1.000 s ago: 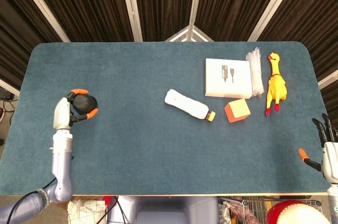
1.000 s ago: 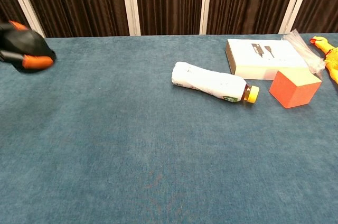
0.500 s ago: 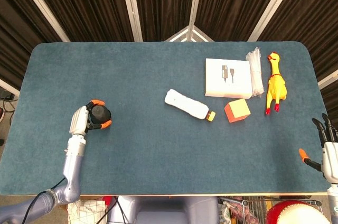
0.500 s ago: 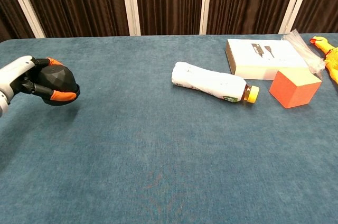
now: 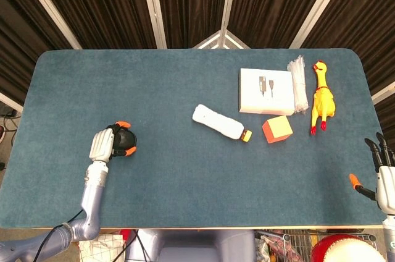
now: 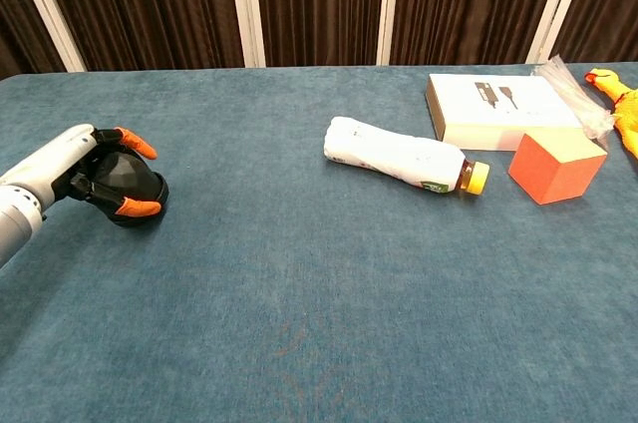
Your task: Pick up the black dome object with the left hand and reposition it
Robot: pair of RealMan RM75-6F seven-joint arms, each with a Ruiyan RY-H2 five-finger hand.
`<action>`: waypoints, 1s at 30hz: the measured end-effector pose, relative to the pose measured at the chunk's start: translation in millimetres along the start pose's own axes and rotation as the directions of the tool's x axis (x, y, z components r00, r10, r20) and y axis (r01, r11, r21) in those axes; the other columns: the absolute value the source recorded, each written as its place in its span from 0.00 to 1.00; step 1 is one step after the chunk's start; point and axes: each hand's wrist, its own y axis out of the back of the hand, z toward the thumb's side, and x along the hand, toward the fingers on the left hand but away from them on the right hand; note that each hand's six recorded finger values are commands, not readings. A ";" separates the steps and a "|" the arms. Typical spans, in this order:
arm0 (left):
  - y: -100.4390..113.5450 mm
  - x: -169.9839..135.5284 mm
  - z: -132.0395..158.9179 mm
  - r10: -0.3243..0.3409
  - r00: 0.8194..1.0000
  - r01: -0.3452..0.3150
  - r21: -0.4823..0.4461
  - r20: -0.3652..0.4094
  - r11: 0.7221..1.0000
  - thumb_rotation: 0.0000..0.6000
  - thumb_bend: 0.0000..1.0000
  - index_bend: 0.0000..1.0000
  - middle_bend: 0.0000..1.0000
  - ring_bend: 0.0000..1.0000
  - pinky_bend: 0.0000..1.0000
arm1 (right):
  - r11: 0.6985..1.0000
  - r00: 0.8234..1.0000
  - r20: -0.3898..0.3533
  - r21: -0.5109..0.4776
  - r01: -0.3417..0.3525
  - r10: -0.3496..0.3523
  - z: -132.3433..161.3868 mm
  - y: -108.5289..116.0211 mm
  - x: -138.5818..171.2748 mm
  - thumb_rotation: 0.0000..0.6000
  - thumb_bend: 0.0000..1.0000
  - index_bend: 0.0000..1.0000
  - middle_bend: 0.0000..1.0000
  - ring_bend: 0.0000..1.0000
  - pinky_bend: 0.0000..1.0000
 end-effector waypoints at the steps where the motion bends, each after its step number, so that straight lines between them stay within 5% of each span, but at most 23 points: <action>1: -0.3 -0.3 -0.1 -0.003 1.000 0.003 0.011 0.002 1.000 1.00 0.36 0.26 0.25 0.16 0.22 | 1.000 1.000 0.000 0.000 0.000 0.000 0.0 0.0 0.0 1.00 0.26 0.15 0.01 0.18 0.19; 5: 1.3 -1.6 -2.5 -0.033 0.999 0.032 0.073 0.002 0.997 1.00 0.30 0.13 0.08 0.01 0.12 | 1.000 1.000 0.000 0.000 0.000 0.000 0.0 0.0 0.0 1.00 0.26 0.15 0.01 0.18 0.19; 10: 11.3 -3.5 -4.7 -0.042 0.999 0.042 0.108 -0.004 0.993 1.00 0.26 0.07 0.00 0.00 0.06 | 1.000 1.000 0.000 0.000 0.000 0.000 0.0 0.0 0.0 1.00 0.26 0.15 0.01 0.18 0.19; 20: 42.8 -11.2 6.1 -0.012 0.999 0.008 0.095 0.042 0.995 1.00 0.24 0.10 0.08 0.00 0.11 | 1.000 1.000 0.000 0.000 0.000 0.000 0.0 0.0 0.0 1.00 0.26 0.15 0.01 0.18 0.19; 30: 65.9 -16.4 -2.1 -0.066 0.996 0.081 0.314 -0.058 0.946 1.00 0.24 0.10 0.11 0.00 0.13 | 1.000 1.000 0.000 0.000 0.000 0.000 0.0 0.0 0.0 1.00 0.26 0.15 0.01 0.18 0.19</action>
